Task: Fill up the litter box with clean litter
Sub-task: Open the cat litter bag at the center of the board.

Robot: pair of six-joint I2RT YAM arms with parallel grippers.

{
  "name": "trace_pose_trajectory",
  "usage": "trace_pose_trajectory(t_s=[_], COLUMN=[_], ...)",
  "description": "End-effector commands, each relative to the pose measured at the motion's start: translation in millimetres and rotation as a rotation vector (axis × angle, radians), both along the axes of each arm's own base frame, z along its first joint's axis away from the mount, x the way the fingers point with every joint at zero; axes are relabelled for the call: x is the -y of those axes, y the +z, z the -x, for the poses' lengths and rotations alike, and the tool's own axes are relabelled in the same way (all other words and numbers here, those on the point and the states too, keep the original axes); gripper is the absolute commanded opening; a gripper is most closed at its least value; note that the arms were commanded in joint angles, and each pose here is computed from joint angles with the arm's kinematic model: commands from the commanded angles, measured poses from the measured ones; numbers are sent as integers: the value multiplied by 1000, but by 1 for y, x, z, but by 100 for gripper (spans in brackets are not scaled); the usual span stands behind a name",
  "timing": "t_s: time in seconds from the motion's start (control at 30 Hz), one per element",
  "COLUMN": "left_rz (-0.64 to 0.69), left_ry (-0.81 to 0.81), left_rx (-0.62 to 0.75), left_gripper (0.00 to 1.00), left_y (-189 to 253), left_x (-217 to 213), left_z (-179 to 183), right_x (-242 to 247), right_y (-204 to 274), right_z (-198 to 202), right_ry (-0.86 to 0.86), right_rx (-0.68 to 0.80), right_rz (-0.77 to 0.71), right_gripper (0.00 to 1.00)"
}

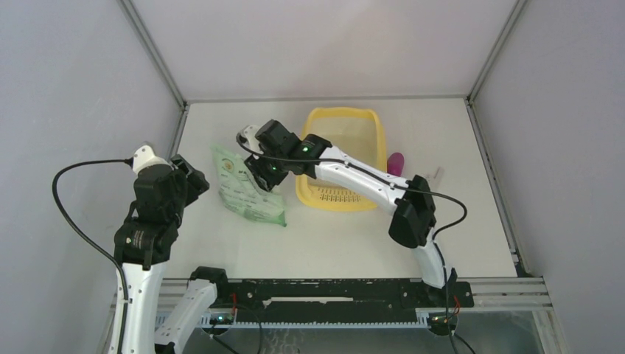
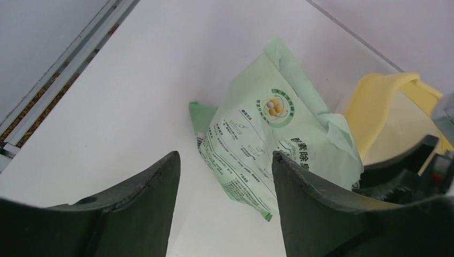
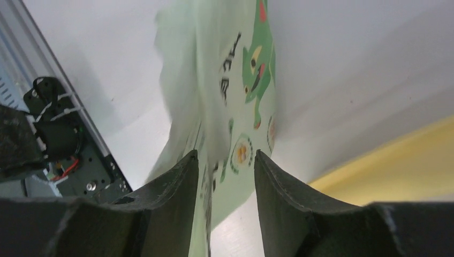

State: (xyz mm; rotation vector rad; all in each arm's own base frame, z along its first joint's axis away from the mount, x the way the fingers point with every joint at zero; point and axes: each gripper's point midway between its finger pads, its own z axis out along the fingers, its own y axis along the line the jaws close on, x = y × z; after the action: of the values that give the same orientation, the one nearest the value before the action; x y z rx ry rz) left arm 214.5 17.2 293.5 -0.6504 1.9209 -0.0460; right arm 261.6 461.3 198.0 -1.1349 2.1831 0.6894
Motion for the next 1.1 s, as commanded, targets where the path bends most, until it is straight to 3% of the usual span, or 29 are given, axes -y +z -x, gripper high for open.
trace_pose_trajectory(t_s=[0.0,0.13,0.27,0.4,0.63,0.8,0.97,1.07], left_rz=[-1,-6,-7,-2,0,5,6,4], left_ry=[-9,-8,-11,-15,-17,-17,-14,-11], left_rx=[67,68,67,65,71,76,81,79], left_gripper=[68,68,69,69,69,69,69,69], left_y=[23,25,25,23,25,27,28,28], left_x=[0,0,0,1,1,1,0,-1], left_z=[-5,-4,-4,-4,-1,1,7,10], right_x=[-11,-16,-11,-2,-11,-38,-45,-36], right_y=[2,-4,10,40,102,116,71,68], right_z=[-4,-9,-26,-63,-105,-96,-62,-34], right_ry=[10,20,4,-68,-156,-70,56,73], right_rx=[-4,3,136,358,674,811,826,865], right_rz=[35,66,81,101,7,-4,68,1], right_gripper=[46,1,0,0,0,0,0,0])
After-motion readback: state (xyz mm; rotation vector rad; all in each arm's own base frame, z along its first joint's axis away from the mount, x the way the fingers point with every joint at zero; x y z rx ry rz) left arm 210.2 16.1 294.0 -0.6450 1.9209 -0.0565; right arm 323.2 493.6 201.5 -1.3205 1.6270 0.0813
